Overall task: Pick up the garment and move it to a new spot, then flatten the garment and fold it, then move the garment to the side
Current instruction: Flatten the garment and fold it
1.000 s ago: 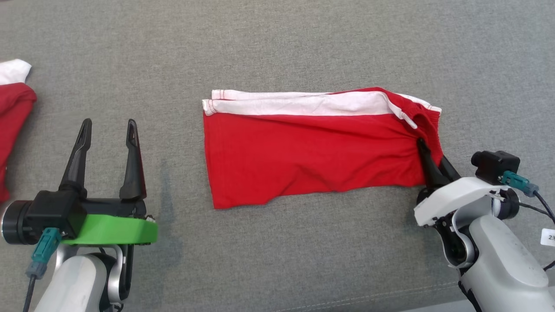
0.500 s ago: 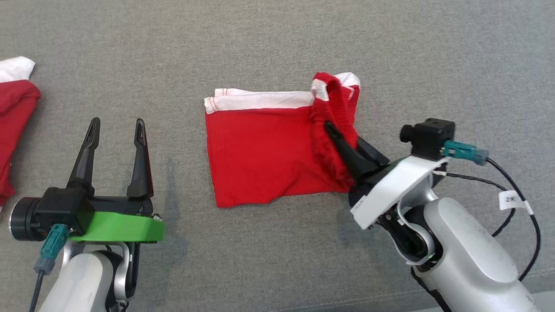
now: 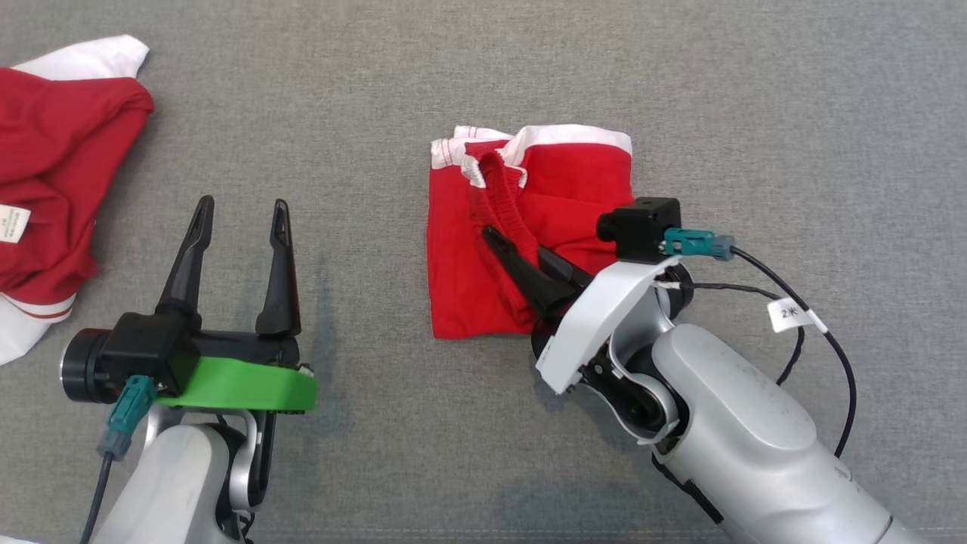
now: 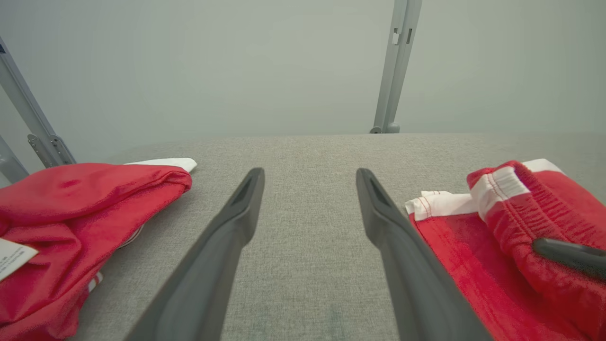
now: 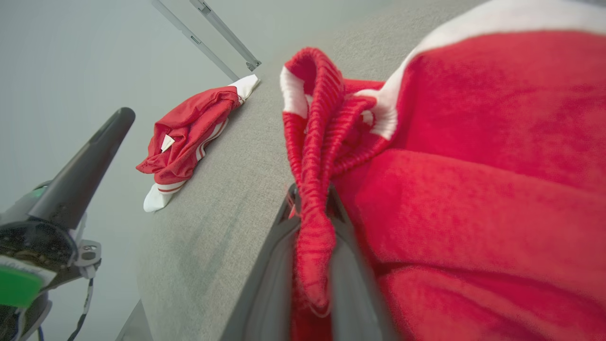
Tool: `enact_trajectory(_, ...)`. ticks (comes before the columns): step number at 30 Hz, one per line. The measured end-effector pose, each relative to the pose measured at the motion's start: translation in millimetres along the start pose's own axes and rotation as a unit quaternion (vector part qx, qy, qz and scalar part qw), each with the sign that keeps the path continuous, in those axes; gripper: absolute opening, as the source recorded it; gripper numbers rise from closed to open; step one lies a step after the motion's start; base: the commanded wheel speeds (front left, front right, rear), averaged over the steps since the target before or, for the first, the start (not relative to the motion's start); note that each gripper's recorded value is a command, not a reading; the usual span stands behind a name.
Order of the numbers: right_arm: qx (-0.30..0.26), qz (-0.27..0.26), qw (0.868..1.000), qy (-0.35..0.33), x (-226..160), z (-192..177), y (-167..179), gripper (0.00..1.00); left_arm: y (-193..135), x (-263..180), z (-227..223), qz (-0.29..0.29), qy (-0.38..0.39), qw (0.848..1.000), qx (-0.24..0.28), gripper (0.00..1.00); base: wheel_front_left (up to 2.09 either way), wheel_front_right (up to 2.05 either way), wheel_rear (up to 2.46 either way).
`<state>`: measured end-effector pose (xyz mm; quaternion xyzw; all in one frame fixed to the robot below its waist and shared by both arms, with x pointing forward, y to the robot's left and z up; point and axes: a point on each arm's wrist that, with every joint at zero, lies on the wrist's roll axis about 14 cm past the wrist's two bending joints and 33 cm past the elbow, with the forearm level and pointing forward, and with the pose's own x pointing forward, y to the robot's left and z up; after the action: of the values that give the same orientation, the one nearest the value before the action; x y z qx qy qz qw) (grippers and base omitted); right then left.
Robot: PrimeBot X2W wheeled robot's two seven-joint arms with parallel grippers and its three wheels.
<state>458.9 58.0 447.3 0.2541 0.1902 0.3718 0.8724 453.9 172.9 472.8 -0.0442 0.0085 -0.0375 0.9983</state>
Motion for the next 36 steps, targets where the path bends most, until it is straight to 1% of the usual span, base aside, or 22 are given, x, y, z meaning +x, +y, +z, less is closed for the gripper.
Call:
enact_trajectory(1, 0.002, 0.004, 1.000, 0.003, 4, -3, 2, 0.00, 2, -1, -2, 0.003, 0.003, 1.000, 0.000, 1.00, 0.00, 0.00, 0.00)
enact_trajectory(2, 0.000, 0.006, 1.000, 0.007, 8, -6, 3, 0.27, 3, -2, -4, 0.005, 0.006, 1.000, 0.000, 1.00, 0.00, 0.00, 0.00)
enact_trajectory(3, -0.001, 0.008, 1.000, 0.008, 11, -8, 3, 0.71, 5, -3, -5, 0.007, 0.008, 1.000, 0.000, 1.00, 0.00, 0.00, 0.00)
enact_trajectory(4, 0.001, 0.010, 1.000, 0.008, 13, -10, 3, 1.00, 5, -3, -7, 0.008, 0.011, 1.000, -0.001, 1.00, 0.00, 0.00, 0.00)
enact_trajectory(6, -0.002, 0.016, 1.000, 0.007, 18, -13, 7, 1.00, 7, -4, -9, 0.010, 0.012, 1.000, 0.002, 1.00, 0.00, 0.00, 0.00)
enact_trajectory(10, -0.015, 0.024, 0.999, -0.016, 20, -5, 11, 1.00, 6, -3, -9, 0.009, 0.011, 1.000, 0.002, 1.00, 0.00, 0.00, 0.00)
enact_trajectory(14, -0.052, 0.029, 0.996, -0.063, 14, 15, 12, 1.00, 3, 0, -8, 0.004, 0.009, 1.000, 0.001, 1.00, 0.00, 0.00, 0.00)
enact_trajectory(17, -0.088, 0.015, 0.990, -0.107, 5, 39, 1, 1.00, 1, 2, -5, 0.002, 0.003, 1.000, 0.002, 1.00, 0.00, 0.00, 0.00)
enact_trajectory(20, -0.127, -0.016, 0.980, -0.153, -10, 68, -16, 1.00, 1, 5, 0, 0.002, -0.005, 1.000, 0.001, 1.00, 0.00, 0.00, 0.00)
enact_trajectory(25, -0.191, -0.099, 0.955, -0.205, -52, 103, -52, 1.00, 2, 7, 8, 0.006, -0.016, 1.000, -0.006, 1.00, 0.00, 0.00, 0.00)
enact_trajectory(31, -0.234, -0.195, 0.923, -0.236, -112, 122, -84, 1.00, 5, 3, 19, 0.013, -0.029, 0.999, -0.012, 1.00, 0.00, 0.00, 0.00)
enact_trajectory(34, -0.243, -0.222, 0.913, -0.242, -132, 124, -89, 1.00, 7, 1, 26, 0.013, -0.036, 0.999, -0.012, 1.00, 0.00, 0.00, 0.00)
enact_trajectory(36, -0.243, -0.231, 0.909, -0.247, -141, 125, -88, 1.00, 5, -1, 29, 0.008, -0.039, 0.999, -0.015, 1.00, 0.00, 0.00, 0.00)
